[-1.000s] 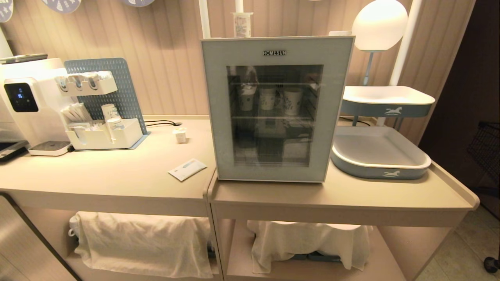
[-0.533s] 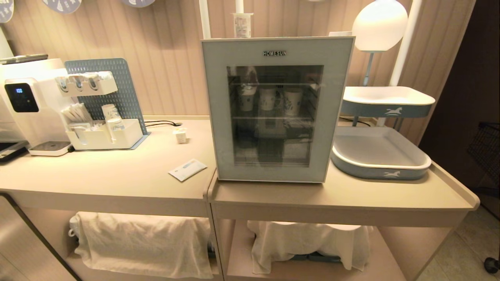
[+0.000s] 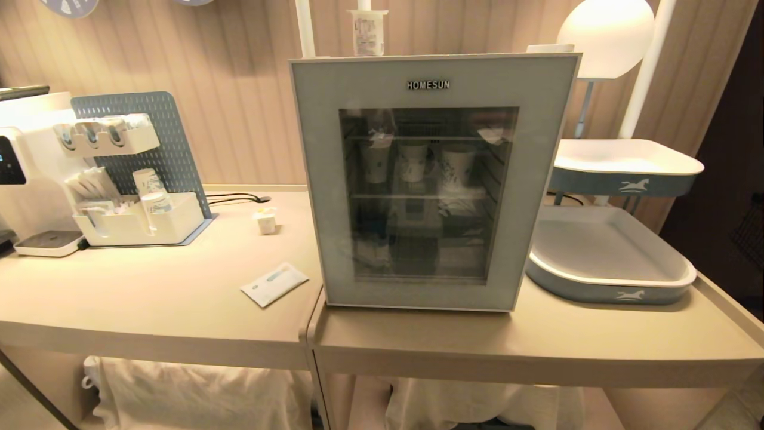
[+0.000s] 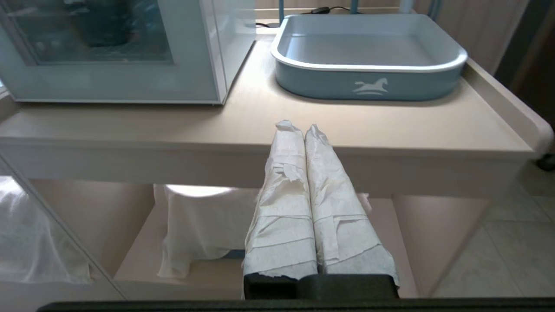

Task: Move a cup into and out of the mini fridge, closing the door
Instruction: Open the freezer door

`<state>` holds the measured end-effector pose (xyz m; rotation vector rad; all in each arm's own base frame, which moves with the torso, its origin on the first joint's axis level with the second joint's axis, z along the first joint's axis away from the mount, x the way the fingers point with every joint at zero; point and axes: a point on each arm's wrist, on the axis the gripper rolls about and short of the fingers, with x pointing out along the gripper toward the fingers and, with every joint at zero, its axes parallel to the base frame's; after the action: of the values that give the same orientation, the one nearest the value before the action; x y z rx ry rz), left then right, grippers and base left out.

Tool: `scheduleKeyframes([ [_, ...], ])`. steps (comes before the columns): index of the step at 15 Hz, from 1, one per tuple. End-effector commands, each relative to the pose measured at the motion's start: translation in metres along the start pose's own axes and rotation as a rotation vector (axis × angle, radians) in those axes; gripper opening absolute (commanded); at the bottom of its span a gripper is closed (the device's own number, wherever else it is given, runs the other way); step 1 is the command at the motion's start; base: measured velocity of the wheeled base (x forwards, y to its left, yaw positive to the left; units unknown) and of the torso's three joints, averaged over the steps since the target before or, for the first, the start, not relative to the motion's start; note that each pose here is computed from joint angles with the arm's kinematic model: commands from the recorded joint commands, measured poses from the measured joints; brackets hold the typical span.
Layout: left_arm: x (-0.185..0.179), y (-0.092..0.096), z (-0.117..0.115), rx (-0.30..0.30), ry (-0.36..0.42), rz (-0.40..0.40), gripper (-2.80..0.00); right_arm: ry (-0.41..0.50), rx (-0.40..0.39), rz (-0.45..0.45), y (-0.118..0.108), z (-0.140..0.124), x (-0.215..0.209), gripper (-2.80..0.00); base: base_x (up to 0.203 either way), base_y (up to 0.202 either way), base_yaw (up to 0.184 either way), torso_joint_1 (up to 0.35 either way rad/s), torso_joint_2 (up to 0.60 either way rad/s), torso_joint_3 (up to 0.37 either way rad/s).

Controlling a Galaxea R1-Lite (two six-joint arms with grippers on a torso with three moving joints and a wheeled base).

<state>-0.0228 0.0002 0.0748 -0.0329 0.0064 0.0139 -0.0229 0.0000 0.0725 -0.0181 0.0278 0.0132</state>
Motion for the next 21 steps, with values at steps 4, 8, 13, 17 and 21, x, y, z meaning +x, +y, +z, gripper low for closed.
scheduleKeyframes([
  [4, 0.000, 0.000, 0.001, 0.029, 0.000, 0.002, -2.80, 0.003, 0.000, 0.001, 0.000, 0.000, 0.000, -2.80, 0.071, 0.000, -0.003, 0.002, 0.00, 0.001],
  [8, -0.027, -0.002, 0.081, 0.017, -0.145, 0.023, -2.80, 0.003, 0.000, 0.001, 0.000, 0.000, 0.000, -2.80, 0.000, 0.000, 0.000, 0.000, 0.00, 0.000],
  [13, 0.001, -0.006, 0.234, -0.127, -0.017, 0.029, -2.80, 0.003, 0.000, 0.001, 0.000, 0.000, 0.000, -2.80, 0.000, 0.000, 0.000, 0.000, 0.00, 0.000],
  [17, 0.158, -0.015, 0.256, -0.186, 0.304, -0.020, -2.80, 0.003, 0.000, 0.001, 0.000, 0.000, 0.000, -2.80, 0.000, 0.000, 0.000, 0.000, 0.00, 0.000],
  [21, 0.301, -0.020, 0.238, -0.279, 0.474, -0.213, -2.80, 0.003, 0.000, 0.001, 0.000, 0.000, 0.000, -2.80, 0.000, 0.000, 0.000, 0.000, 0.00, 0.000],
])
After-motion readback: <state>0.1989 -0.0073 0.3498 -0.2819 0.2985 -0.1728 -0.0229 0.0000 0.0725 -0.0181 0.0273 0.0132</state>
